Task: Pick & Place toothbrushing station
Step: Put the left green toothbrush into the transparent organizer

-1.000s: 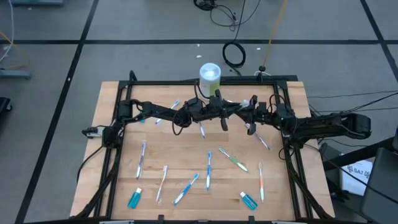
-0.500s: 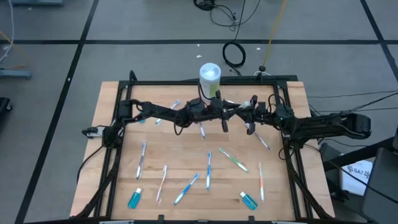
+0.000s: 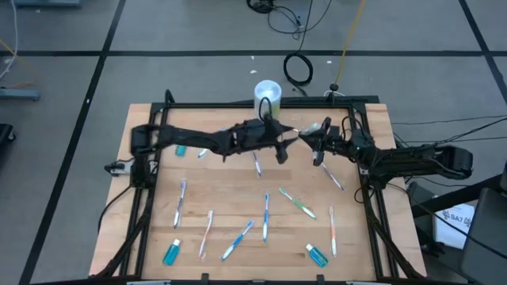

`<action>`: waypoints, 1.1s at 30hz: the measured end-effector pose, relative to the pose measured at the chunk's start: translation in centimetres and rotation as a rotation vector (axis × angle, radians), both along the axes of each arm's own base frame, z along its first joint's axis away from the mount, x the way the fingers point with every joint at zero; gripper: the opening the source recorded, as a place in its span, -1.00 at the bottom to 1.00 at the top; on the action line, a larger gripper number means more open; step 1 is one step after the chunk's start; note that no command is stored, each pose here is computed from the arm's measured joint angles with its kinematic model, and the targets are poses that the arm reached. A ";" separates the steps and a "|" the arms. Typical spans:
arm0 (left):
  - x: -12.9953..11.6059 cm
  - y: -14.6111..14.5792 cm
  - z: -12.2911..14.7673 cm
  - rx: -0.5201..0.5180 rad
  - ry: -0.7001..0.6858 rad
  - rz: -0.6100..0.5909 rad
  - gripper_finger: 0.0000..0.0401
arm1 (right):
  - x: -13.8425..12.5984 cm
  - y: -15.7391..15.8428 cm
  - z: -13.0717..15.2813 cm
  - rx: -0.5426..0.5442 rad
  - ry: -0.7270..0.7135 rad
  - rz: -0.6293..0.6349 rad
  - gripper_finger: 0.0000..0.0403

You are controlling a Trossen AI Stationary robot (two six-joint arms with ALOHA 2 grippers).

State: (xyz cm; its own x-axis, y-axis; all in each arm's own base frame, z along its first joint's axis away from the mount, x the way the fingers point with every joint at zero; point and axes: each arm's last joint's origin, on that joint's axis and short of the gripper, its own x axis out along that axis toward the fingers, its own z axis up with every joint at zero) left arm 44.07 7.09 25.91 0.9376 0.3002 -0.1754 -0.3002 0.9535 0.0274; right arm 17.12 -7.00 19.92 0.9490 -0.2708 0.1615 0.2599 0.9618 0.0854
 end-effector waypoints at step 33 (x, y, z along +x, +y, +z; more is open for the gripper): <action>-23.7 0.4 2.8 -0.059 0.165 0.315 -0.36 | 4.7 -6.3 -0.6 0.126 0.405 -0.404 -0.93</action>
State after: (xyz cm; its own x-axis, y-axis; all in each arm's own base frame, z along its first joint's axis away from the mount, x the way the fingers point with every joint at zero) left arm 20.35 7.51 28.68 0.7579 0.5552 -0.3426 -0.5760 0.8160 0.0482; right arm 21.77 -13.32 19.32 0.7459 -0.6175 -0.2497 0.6397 0.7685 0.0103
